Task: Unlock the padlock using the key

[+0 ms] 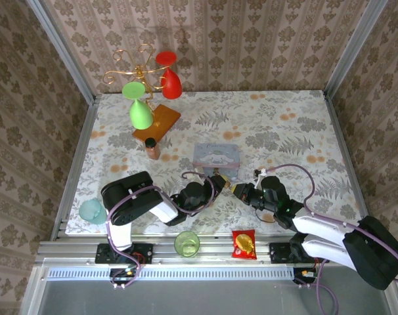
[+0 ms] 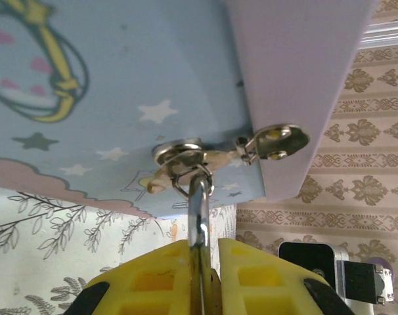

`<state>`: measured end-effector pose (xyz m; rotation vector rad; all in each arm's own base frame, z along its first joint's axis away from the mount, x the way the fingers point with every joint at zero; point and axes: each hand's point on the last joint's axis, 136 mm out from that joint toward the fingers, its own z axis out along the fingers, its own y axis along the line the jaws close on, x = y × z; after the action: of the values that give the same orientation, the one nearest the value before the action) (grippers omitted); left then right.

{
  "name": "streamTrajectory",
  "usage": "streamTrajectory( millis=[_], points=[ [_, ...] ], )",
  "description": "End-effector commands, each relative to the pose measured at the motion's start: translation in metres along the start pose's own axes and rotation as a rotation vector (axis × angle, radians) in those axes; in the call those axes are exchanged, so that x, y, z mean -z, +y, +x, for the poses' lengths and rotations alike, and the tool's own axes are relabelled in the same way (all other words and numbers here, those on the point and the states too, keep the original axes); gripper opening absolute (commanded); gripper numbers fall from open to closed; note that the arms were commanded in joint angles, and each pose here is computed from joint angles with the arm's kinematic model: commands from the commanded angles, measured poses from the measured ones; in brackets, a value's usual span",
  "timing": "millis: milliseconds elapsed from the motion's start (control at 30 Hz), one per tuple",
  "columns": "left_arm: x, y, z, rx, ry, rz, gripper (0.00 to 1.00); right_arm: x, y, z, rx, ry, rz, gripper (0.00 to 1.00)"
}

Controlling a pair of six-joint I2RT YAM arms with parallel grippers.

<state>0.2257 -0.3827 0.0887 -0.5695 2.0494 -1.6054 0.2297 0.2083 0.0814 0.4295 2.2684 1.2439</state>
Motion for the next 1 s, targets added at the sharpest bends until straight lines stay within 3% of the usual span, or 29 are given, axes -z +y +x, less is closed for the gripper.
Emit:
streamTrajectory(
  millis=[0,267,367,467,533,667,767,967],
  points=[
    [0.002,-0.030,0.007,0.001,0.024,0.097,0.00,-0.003,0.025,-0.008,0.017,-0.015,-0.089,0.06],
    [0.000,-0.034,0.017,0.006,0.048,0.106,0.00,-0.008,0.045,-0.015,0.053,-0.015,-0.143,0.04],
    [0.004,-0.023,0.006,-0.011,0.026,0.079,0.00,0.000,0.022,-0.015,0.145,-0.009,0.022,0.08],
    [0.008,-0.013,0.001,-0.008,0.025,0.057,0.00,0.021,-0.008,-0.016,0.310,0.008,0.226,0.25],
    [0.009,-0.012,0.001,-0.013,0.038,0.053,0.00,0.030,-0.021,-0.015,0.395,0.036,0.314,0.30],
    [0.009,-0.009,0.005,-0.004,0.067,0.046,0.00,0.020,-0.031,-0.006,0.474,0.123,0.366,0.35],
    [0.010,-0.006,0.006,-0.002,0.080,0.042,0.00,0.009,-0.023,-0.005,0.616,0.103,0.395,0.40],
    [0.016,-0.001,0.006,-0.007,0.088,0.027,0.00,-0.007,-0.016,0.004,0.857,0.120,0.453,0.40]
  ],
)
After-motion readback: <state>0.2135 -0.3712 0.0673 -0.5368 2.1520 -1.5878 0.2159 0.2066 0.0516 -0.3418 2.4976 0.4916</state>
